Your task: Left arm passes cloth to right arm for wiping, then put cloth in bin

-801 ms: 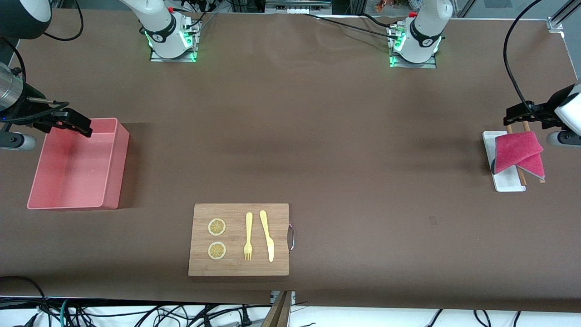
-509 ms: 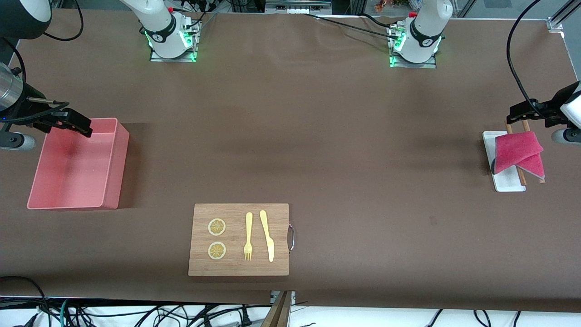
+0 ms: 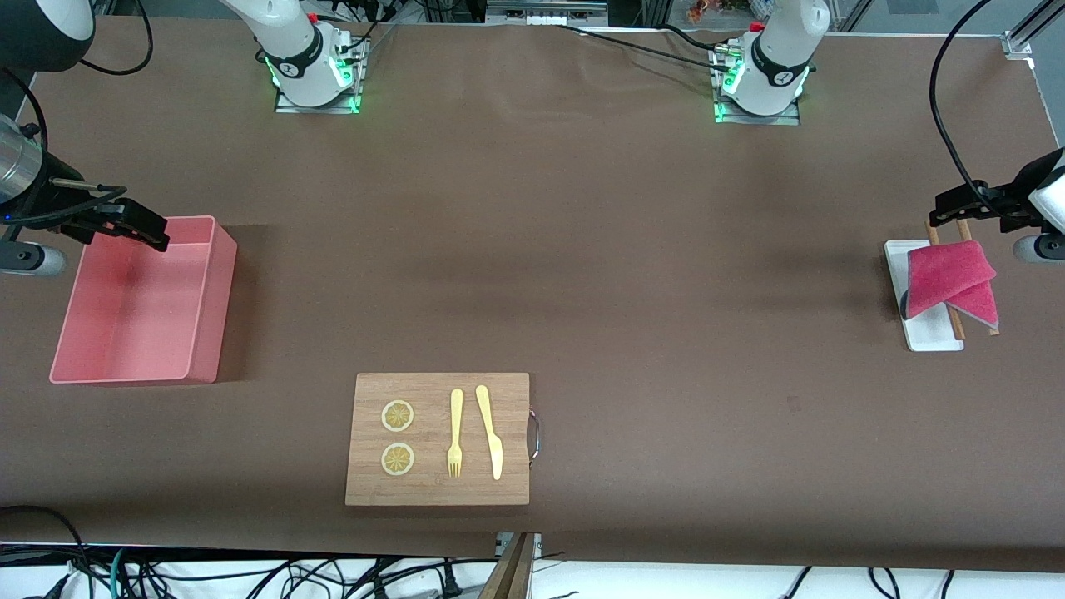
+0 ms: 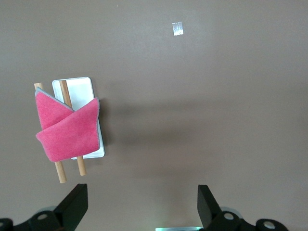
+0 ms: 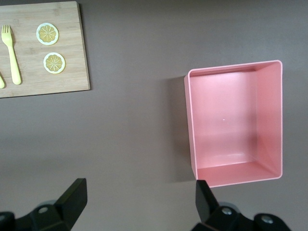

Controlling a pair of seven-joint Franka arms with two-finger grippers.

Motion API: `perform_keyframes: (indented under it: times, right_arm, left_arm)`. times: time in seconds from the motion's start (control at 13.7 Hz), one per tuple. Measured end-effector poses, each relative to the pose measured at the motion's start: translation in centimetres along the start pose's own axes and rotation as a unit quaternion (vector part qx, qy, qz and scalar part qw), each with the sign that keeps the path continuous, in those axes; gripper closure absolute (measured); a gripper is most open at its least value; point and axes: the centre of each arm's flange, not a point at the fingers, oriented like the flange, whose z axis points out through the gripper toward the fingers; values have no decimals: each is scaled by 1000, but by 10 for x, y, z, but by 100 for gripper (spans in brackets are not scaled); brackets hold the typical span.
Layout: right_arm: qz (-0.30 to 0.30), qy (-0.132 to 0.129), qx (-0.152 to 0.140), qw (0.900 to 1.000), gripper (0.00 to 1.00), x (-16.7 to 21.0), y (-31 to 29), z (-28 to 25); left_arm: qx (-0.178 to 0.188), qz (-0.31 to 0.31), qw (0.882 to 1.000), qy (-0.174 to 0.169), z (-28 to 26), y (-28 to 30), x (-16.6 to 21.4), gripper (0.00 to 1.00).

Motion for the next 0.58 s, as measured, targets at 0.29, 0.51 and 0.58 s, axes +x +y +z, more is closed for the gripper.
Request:
perform_keyframes:
  times: [0.29, 0.51, 0.58]
  right_arm:
    - [2, 0, 0, 1000, 0, 0, 2, 0]
    - [1, 0, 0, 1000, 0, 0, 2, 0]
    - [1, 0, 0, 1000, 0, 0, 2, 0]
  left_arm:
    - [0, -3, 1000, 0, 0, -3, -1, 0]
    - [-1, -4, 1000, -1, 1, -5, -1, 0]
    - [-1, -5, 1000, -2, 2, -6, -1, 0]
